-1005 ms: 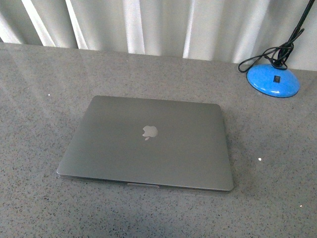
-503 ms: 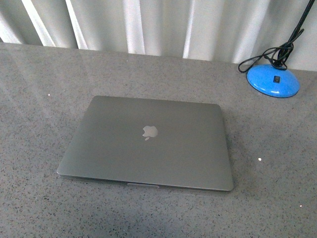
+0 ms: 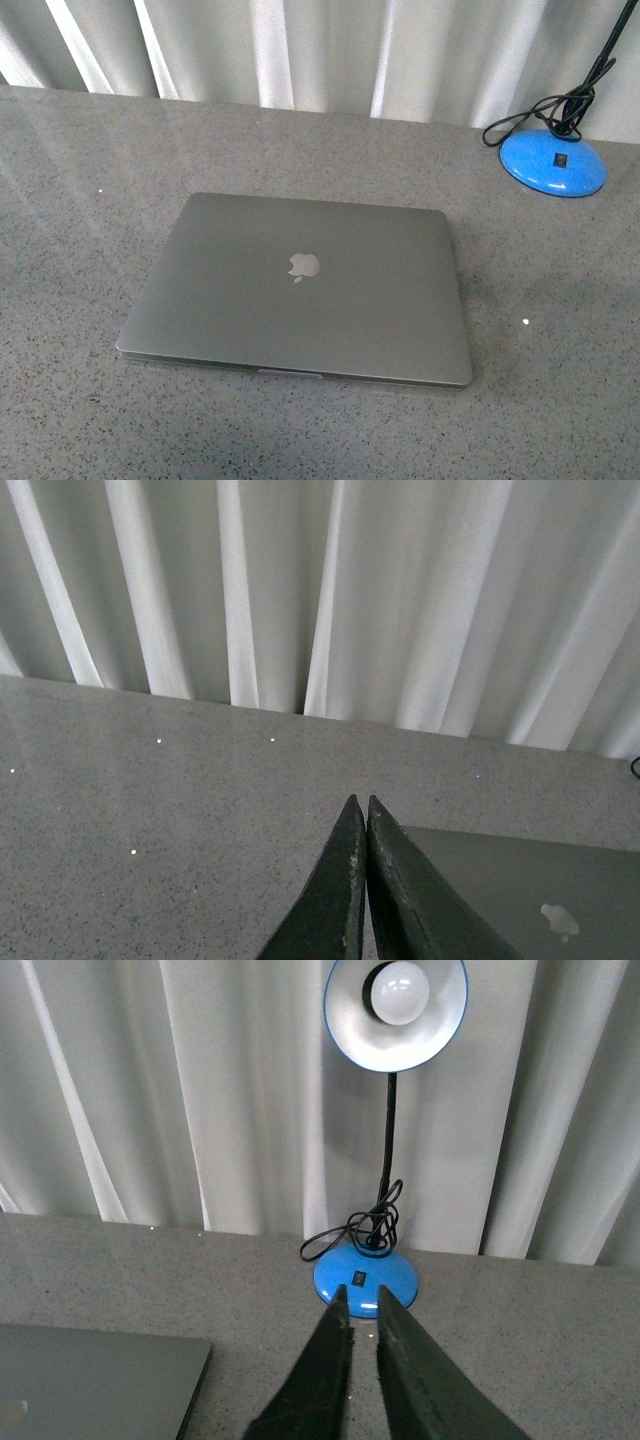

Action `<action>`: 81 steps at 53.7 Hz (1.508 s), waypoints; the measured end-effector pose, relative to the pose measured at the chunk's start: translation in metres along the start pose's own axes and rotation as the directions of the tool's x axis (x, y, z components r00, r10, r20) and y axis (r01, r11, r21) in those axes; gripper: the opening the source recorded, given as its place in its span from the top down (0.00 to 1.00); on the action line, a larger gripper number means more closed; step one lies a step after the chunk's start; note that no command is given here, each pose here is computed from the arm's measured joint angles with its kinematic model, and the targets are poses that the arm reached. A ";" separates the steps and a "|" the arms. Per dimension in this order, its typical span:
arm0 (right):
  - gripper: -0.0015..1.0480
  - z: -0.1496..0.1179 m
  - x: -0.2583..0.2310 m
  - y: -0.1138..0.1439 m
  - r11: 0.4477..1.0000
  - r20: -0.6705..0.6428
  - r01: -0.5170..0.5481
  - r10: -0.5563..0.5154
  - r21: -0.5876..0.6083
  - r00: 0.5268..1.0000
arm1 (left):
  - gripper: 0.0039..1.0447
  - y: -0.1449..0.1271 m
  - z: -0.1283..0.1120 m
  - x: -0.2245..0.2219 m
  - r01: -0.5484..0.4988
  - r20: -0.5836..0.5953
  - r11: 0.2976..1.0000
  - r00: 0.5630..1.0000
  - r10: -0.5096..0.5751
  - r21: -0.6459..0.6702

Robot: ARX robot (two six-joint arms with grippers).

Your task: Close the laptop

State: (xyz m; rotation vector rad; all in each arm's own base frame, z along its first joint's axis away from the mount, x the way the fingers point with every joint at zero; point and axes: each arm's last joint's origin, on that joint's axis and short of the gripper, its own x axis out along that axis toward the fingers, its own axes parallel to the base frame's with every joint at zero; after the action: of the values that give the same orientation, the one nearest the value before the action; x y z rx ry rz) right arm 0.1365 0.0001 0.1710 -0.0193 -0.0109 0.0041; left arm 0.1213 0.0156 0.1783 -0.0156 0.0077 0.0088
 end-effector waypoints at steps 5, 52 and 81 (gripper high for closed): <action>0.99 0.002 -0.004 0.000 1.000 0.008 0.003 -0.003 0.003 1.000 | 0.97 -0.003 -0.001 -0.002 0.001 0.006 1.000 1.000 -0.001 0.007; 0.99 0.004 -0.028 0.000 1.000 0.018 0.004 -0.004 0.009 1.000 | 0.97 -0.015 -0.009 -0.025 0.007 0.023 1.000 1.000 -0.007 0.011; 0.99 0.001 -0.040 0.000 1.000 0.011 0.004 -0.004 0.010 1.000 | 0.95 -0.015 -0.009 -0.025 0.007 0.025 1.000 1.000 -0.008 0.010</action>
State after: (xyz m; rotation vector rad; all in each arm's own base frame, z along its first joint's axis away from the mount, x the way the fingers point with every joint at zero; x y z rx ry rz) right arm 0.0965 0.0000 0.1716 -0.0097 -0.0216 -0.0001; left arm 0.0966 0.0001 0.1698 -0.0055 -0.0174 0.0015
